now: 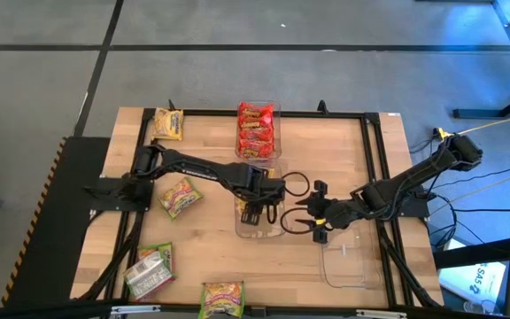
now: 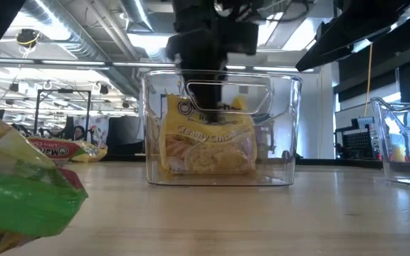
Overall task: Sort Maruchan noodles
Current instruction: Put the yellow noodle pack into the middle transparent bin
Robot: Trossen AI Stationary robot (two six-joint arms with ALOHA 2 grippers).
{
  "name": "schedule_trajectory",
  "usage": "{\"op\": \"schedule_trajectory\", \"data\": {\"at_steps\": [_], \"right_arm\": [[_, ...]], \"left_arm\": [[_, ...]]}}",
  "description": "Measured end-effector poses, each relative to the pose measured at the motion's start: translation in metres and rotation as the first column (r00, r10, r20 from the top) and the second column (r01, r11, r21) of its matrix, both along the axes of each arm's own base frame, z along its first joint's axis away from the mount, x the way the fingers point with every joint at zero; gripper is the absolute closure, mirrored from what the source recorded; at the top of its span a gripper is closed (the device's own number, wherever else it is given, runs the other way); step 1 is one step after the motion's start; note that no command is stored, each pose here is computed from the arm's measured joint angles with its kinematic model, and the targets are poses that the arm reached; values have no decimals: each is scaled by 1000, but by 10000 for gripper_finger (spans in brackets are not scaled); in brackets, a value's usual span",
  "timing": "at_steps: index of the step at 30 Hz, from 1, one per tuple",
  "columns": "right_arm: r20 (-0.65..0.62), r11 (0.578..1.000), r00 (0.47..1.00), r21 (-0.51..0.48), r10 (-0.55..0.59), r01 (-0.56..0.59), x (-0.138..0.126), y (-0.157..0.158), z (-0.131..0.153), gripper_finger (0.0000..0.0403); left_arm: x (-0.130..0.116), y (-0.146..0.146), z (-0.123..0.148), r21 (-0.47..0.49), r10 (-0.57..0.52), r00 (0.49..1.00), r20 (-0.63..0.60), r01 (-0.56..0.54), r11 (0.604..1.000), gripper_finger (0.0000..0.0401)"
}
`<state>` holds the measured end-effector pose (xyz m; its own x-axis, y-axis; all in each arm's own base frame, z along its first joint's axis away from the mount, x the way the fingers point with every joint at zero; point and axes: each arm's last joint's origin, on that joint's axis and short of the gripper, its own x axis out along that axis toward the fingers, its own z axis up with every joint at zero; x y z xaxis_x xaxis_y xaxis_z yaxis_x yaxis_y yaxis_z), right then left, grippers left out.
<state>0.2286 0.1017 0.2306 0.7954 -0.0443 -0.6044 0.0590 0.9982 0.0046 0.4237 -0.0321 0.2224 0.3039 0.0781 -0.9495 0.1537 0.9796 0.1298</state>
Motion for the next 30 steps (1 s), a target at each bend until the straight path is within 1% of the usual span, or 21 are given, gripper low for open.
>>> {"op": "schedule_trajectory", "data": {"at_steps": [2,5,8,11,12,14,15,19,22,25,28,30], "right_arm": [[-1,1000,1000,4,5,-5,0,0,0,182],[0,1000,1000,5,5,-5,0,0,0,182],[0,1000,1000,5,5,-5,0,0,0,182],[1,1000,1000,4,7,-7,0,0,0,182],[0,1000,1000,3,7,-7,0,0,0,182],[1,1000,1000,4,7,-7,0,0,0,182],[-1,1000,1000,3,7,-7,0,0,0,182],[-3,1000,1000,2,7,-7,0,0,0,182],[2,1000,1000,-6,13,-13,0,0,0,182],[19,1000,1000,-31,3,-3,1,0,2,182],[32,998,999,-65,-6,8,2,-1,2,182],[38,997,999,-78,-8,11,2,-1,3,182]], "left_arm": [[2,0,2,7,21,999,31,-21,1000,216],[1,1,7,23,42,999,28,-42,999,215],[2,1,22,9,57,996,73,-57,998,215],[-2,1,40,2,61,995,74,-62,998,215],[-4,1,47,-2,67,994,82,-67,998,215],[-17,4,61,-6,97,993,63,-97,995,215],[-22,6,69,-16,114,991,74,-113,993,215],[-64,21,91,-35,212,971,113,-209,977,215],[-104,37,99,-82,321,929,185,-311,947,215],[-150,54,95,-81,441,864,242,-435,897,215],[-191,70,89,-44,559,775,295,-573,818,215],[-215,76,86,-9,601,728,331,-634,773,215]]}}
